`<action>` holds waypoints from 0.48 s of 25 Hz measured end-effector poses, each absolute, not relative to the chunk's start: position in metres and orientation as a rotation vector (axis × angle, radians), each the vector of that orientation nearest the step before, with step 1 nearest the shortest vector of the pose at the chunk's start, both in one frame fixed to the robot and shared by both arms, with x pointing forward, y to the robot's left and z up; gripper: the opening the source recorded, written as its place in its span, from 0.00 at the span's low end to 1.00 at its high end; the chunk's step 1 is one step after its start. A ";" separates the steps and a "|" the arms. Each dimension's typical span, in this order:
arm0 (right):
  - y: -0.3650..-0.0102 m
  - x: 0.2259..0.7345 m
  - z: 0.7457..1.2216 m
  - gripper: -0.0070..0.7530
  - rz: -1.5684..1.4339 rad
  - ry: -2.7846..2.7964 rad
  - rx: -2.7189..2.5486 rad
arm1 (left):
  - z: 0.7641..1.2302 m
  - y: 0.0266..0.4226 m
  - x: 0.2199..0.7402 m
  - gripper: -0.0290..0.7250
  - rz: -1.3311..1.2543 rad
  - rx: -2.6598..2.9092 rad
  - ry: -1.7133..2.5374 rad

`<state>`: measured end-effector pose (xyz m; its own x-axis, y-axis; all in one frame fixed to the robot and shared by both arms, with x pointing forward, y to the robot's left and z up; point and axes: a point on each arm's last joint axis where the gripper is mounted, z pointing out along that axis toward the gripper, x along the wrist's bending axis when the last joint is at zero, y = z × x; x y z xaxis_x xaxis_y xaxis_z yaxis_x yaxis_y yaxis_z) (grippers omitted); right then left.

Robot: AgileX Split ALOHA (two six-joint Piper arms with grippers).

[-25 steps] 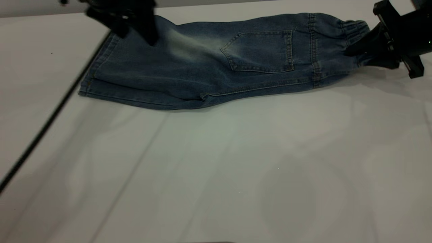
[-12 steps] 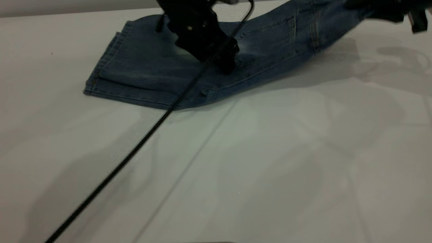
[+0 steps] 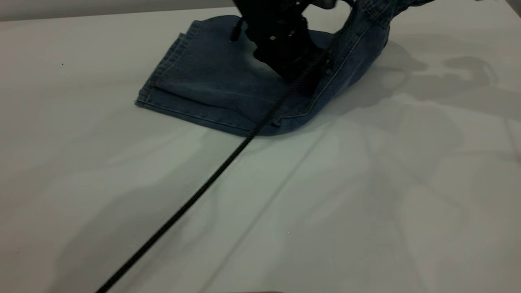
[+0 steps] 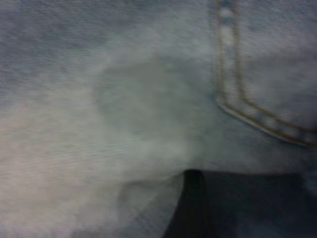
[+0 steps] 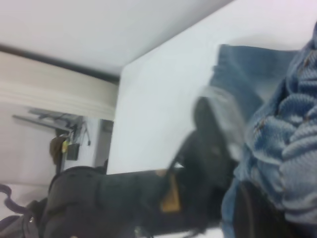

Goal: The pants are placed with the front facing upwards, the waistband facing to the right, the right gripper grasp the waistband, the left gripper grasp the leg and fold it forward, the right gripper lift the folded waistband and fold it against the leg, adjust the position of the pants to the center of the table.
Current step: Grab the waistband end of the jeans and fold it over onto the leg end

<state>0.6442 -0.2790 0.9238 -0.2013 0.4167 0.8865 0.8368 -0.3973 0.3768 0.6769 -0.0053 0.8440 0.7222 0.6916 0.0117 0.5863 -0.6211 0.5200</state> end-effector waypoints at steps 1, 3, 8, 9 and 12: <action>-0.277 0.644 0.924 0.12 -1.629 -1.462 -1.699 | 0.849 -0.005 0.677 0.78 0.266 2.459 0.975; -0.274 0.644 0.925 0.12 -1.628 -1.462 -1.691 | 0.865 0.002 0.683 0.78 0.255 2.491 1.002; -0.270 0.646 0.925 0.12 -1.629 -1.475 -1.691 | 0.917 0.048 0.709 0.78 0.372 2.551 1.148; -0.269 0.647 0.927 0.12 -1.631 -1.486 -1.688 | 0.921 0.060 0.714 0.78 0.408 2.563 1.171; -0.257 0.652 0.933 0.12 -1.643 -1.535 -1.649 | 0.921 0.090 0.727 0.78 0.489 2.600 1.227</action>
